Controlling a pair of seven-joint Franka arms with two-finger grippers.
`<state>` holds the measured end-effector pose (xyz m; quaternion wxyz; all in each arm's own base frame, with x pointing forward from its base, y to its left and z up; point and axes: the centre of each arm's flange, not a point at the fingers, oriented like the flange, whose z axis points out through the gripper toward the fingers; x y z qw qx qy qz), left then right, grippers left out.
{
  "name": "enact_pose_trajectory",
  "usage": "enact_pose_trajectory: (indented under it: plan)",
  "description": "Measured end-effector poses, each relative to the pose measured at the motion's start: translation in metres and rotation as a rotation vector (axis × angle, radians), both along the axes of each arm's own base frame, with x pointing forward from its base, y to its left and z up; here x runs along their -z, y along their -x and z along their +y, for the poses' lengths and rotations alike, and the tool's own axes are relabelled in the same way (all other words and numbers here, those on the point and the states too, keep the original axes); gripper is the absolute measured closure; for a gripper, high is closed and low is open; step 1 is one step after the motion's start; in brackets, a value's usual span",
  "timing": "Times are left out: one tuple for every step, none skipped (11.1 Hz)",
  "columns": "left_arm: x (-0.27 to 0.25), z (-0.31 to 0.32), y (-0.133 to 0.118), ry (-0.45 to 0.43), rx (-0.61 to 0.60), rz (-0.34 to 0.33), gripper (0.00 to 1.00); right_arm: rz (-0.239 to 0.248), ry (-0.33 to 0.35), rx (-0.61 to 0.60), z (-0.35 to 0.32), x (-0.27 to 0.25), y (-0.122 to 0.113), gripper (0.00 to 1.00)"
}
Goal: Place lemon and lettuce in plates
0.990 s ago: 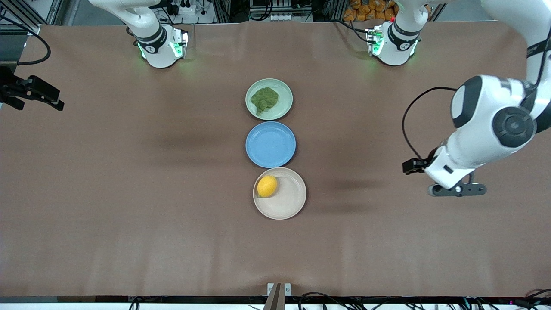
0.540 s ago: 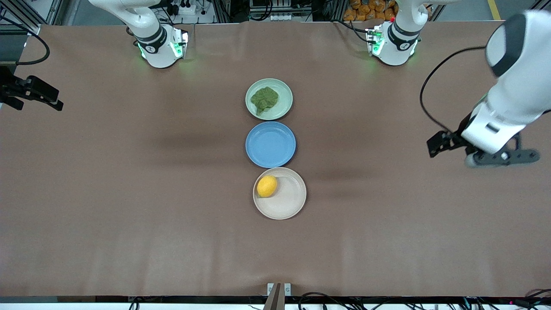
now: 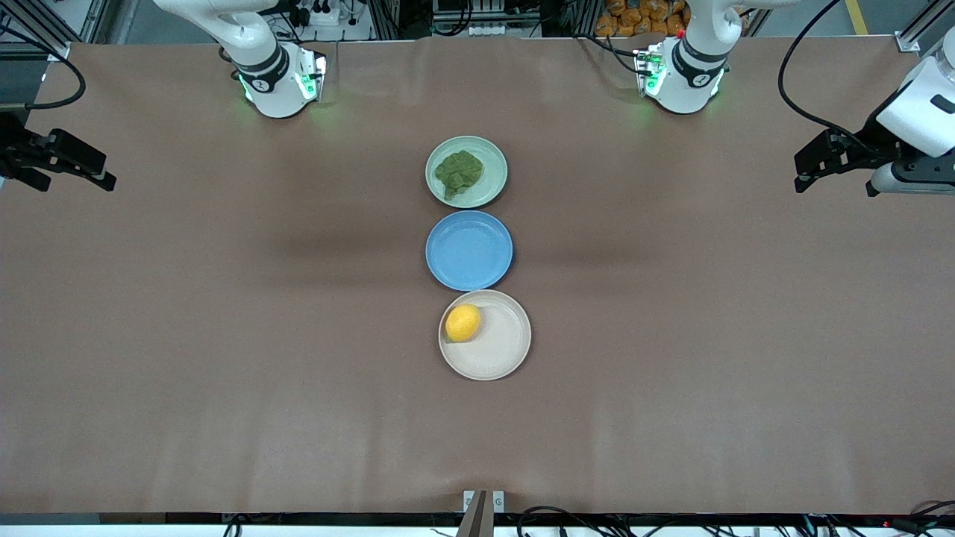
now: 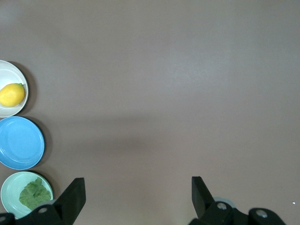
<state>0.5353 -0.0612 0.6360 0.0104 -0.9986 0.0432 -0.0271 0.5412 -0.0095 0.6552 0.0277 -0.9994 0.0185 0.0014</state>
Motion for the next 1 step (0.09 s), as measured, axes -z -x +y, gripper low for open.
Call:
enact_pose_trajectory:
  plan:
    - [0.0006, -0.0003, 0.0005, -0.001, 0.001, 0.005, 0.0, 0.0, 0.0, 0.0, -0.0004, 0.0, 0.0, 0.0]
